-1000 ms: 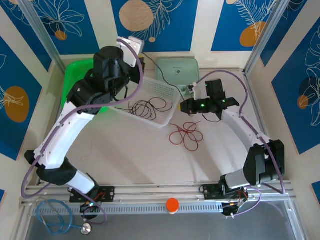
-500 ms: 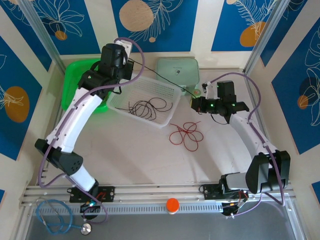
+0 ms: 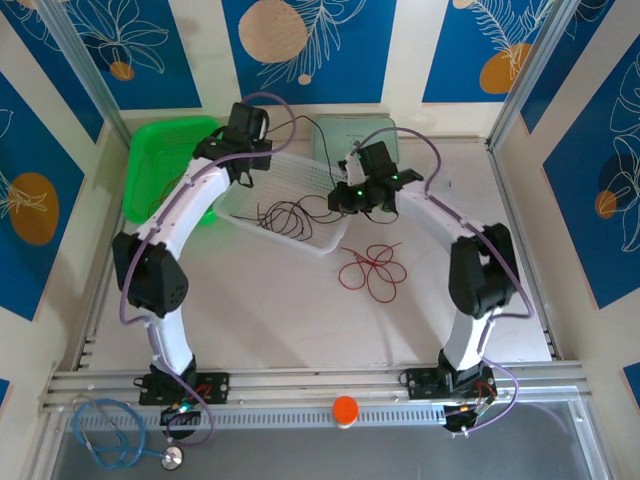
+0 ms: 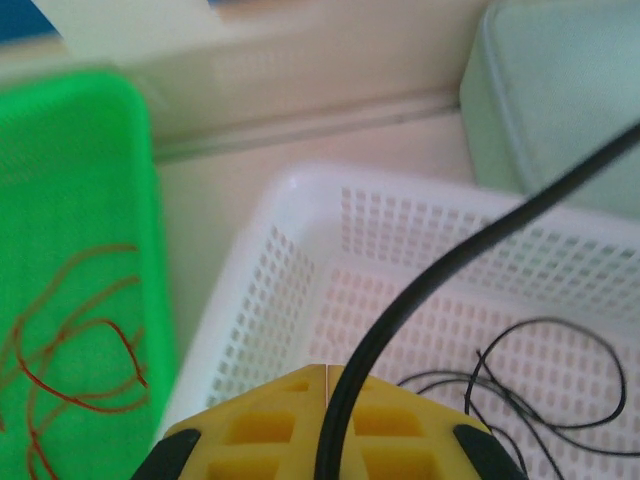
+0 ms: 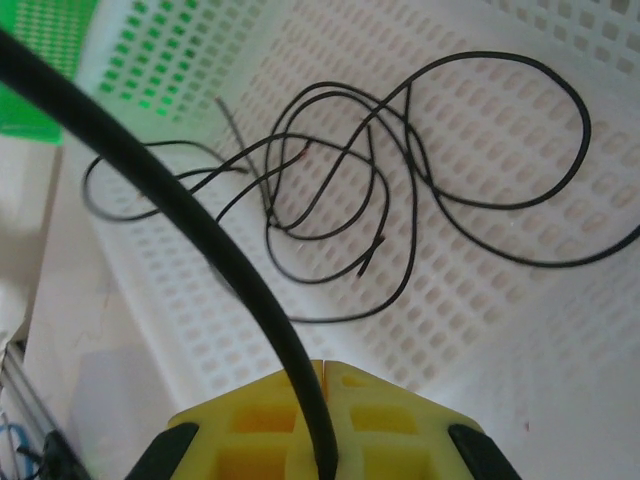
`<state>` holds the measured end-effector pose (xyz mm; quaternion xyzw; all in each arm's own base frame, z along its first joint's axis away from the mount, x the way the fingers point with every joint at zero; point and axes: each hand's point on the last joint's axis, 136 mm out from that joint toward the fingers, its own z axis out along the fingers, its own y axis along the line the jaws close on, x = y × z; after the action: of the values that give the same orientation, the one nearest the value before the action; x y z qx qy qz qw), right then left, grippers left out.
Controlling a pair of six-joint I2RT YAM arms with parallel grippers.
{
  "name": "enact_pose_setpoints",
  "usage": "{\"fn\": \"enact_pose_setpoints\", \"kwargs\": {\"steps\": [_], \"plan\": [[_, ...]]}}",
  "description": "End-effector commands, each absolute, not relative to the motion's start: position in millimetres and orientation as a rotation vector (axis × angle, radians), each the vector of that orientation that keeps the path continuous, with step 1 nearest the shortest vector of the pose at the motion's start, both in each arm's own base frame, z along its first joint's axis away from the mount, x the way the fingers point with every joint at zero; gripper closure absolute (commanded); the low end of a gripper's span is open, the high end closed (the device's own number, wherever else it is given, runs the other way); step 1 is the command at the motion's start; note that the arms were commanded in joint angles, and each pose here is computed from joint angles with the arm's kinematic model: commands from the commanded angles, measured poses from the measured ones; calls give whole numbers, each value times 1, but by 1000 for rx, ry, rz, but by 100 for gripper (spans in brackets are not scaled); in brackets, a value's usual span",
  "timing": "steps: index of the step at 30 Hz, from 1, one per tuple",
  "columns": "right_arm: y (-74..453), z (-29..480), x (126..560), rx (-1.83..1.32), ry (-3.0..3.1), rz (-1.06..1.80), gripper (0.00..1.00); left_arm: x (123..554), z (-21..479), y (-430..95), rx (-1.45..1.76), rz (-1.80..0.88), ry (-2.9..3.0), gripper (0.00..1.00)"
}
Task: Untangle the cables
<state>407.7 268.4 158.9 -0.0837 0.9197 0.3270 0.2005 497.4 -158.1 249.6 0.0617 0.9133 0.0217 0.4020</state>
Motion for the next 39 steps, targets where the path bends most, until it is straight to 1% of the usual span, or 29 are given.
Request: {"fn": "enact_pose_setpoints", "kwargs": {"steps": [1, 4, 5, 7, 9, 12, 15, 19, 20, 21, 24, 25, 26, 28, 32, 34, 39], "plan": [[264, 142, 424, -115, 2644, 835, 100, 498, 219, -154, 78, 14, 2380, 100], [265, 131, 435, -80, 2665, 800, 99, 495, 198, -148, 38, 33, 2426, 100], [266, 129, 436, -76, 2670, 799, 96, 494, 194, -147, 30, 35, 2437, 100], [270, 129, 438, -80, 2664, 805, 86, 490, 187, -146, 17, 36, 2456, 100], [277, 133, 438, -104, 2650, 822, 70, 486, 183, -146, 12, 28, 2468, 100], [283, 145, 435, -136, 2622, 830, 53, 482, 183, -143, 1, 32, 2472, 100], [285, 163, 431, -153, 2591, 835, 45, 478, 182, -140, -5, 46, 2477, 100], [284, 195, 424, -170, 2531, 848, 38, 476, 173, -141, -2, 36, 2495, 98], [283, 204, 420, -176, 2513, 849, 37, 475, 169, -143, -1, 28, 2504, 95], [282, 214, 417, -182, 2497, 849, 35, 476, 165, -144, 0, 22, 2512, 88], [273, 241, 402, -195, 2448, 827, 29, 475, 155, -147, 1, 2, 2535, 64], [269, 247, 396, -193, 2439, 810, 27, 476, 155, -149, 1, -11, 2536, 58], [262, 252, 389, -185, 2435, 787, 25, 476, 156, -151, 3, -26, 2535, 52], [246, 260, 376, -158, 2430, 738, 23, 476, 162, -155, 8, -57, 2521, 44], [204, 245, 345, -42, 2490, 600, 23, 475, 182, -162, 42, -119, 2480, 35], [184, 229, 329, 26, 2538, 553, 23, 473, 196, -167, 62, -157, 2454, 33], [141, 172, 294, 255, 2660, 505, 30, 459, 242, -181, 124, -254, 2362, 27]]}}
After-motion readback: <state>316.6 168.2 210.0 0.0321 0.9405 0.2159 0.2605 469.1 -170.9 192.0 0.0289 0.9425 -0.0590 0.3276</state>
